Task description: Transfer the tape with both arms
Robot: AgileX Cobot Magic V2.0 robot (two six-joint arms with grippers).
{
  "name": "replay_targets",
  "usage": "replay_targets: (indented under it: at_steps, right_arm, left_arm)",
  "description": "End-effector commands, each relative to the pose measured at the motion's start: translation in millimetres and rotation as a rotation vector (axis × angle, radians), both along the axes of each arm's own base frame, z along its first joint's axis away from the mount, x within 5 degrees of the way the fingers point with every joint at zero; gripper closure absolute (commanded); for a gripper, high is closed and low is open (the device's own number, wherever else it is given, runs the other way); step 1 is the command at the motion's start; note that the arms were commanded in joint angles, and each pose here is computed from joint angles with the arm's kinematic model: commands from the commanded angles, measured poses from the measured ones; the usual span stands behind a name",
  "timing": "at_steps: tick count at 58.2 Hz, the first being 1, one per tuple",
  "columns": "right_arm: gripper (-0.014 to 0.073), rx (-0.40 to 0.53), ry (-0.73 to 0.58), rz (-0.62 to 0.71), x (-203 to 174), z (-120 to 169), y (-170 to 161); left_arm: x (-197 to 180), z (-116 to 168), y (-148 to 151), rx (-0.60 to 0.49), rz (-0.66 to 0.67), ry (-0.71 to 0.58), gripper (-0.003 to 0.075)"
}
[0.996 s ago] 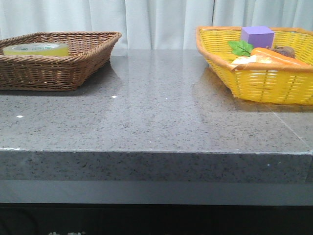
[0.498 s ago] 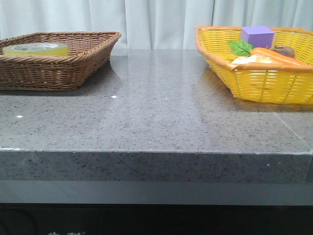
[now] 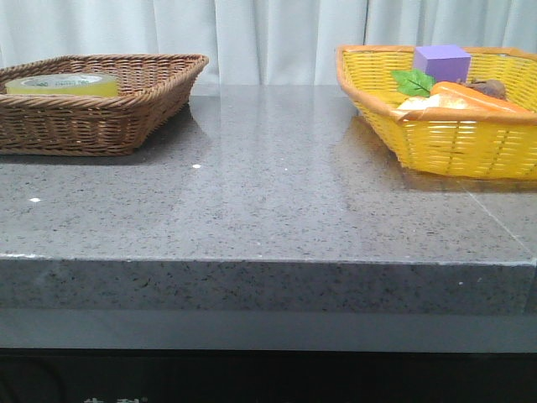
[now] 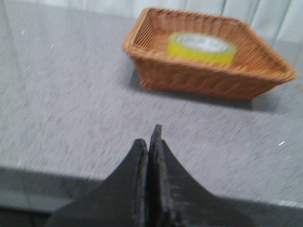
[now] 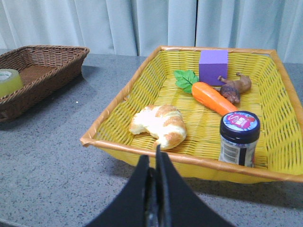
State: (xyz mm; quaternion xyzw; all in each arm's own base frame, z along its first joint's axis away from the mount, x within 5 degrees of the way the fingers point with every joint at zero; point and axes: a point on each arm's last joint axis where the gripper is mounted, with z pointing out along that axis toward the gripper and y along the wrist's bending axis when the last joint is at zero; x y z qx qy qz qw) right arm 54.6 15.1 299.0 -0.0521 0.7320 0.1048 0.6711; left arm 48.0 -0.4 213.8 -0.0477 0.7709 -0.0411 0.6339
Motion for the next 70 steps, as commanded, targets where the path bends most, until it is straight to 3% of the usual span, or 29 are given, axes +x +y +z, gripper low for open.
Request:
replay_targets:
  at_steps: [1, 13, 70]
  right_arm:
    - [0.0633, 0.018, -0.084, -0.019, 0.5, 13.4, -1.5]
    - [0.0633, 0.018, -0.083, -0.019, 0.5, 13.3, -1.5]
    - [0.0633, -0.001, -0.088, -0.027, 2.0, 9.9, -2.0]
  left_arm:
    - [3.8, -3.6, 0.9, -0.002, 0.016, -0.110, 0.0740]
    - [8.2, -26.9, 1.2, -0.001, 0.020, -0.127, 0.0740]
    - [8.3, -26.8, 1.2, -0.001, 0.020, -0.134, 0.0740]
